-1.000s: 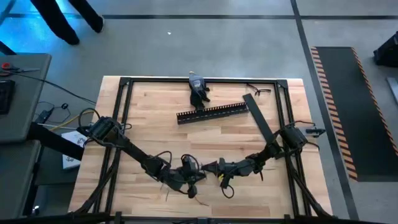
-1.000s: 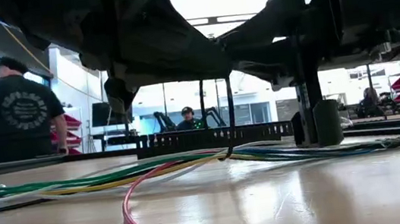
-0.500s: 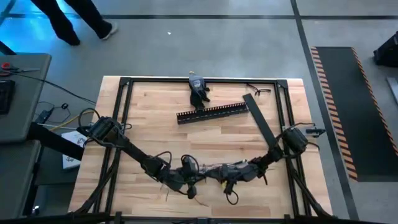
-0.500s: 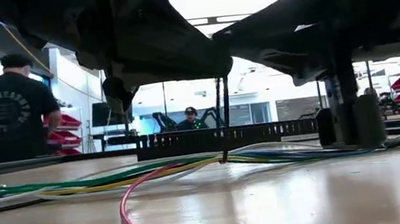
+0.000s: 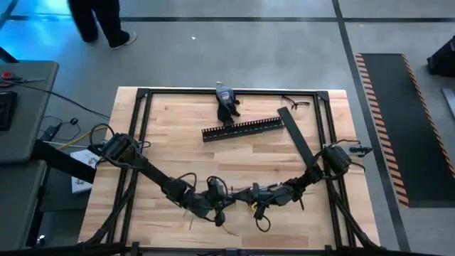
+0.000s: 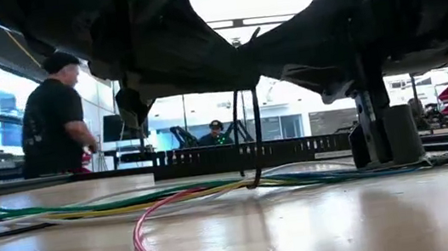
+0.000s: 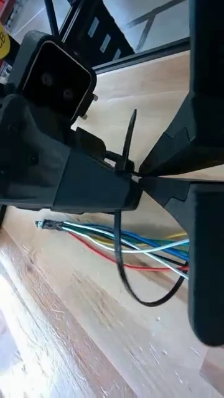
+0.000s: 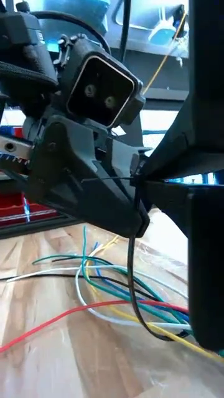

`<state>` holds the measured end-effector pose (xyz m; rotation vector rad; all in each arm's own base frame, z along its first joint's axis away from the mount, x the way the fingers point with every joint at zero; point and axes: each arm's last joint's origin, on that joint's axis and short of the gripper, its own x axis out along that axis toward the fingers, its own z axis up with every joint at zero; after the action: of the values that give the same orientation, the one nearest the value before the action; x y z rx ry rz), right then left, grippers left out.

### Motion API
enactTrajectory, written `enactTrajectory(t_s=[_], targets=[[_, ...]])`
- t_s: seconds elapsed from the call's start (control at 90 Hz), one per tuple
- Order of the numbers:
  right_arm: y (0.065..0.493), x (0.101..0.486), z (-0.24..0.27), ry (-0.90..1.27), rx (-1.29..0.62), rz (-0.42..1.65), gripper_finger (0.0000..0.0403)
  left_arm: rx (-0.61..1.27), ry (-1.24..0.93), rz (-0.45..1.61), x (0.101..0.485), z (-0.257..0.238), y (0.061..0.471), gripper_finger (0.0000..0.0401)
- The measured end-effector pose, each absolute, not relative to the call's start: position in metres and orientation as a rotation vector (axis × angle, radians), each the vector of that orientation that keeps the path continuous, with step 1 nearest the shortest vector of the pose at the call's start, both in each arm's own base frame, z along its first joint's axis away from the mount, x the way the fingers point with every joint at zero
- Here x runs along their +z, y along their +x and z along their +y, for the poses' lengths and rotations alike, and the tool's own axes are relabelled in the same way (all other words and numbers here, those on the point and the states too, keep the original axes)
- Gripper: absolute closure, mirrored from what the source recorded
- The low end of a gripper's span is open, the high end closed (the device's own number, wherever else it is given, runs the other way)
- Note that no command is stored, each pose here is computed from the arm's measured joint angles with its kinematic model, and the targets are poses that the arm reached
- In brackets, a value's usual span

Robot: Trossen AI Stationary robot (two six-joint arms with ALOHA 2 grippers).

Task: Ziptie cables
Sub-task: Wrap the colored loose cables with the black zip tie

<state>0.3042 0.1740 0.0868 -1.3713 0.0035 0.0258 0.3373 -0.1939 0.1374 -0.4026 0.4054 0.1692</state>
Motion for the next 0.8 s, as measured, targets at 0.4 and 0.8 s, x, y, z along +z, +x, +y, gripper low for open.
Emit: enactTrajectory(t_s=[0.4,0.8], targets=[[0.308,0.085,0.167,-1.235,0.01,0.036,0.0263,0.163,-0.407,0.404,0.138,-0.194,0.337,0.0401],[0.316,0.082,0.151,-1.122,-0.019,0.096,0.0258,0.149,-0.4,0.412,0.137,-0.195,0.337,0.0401]])
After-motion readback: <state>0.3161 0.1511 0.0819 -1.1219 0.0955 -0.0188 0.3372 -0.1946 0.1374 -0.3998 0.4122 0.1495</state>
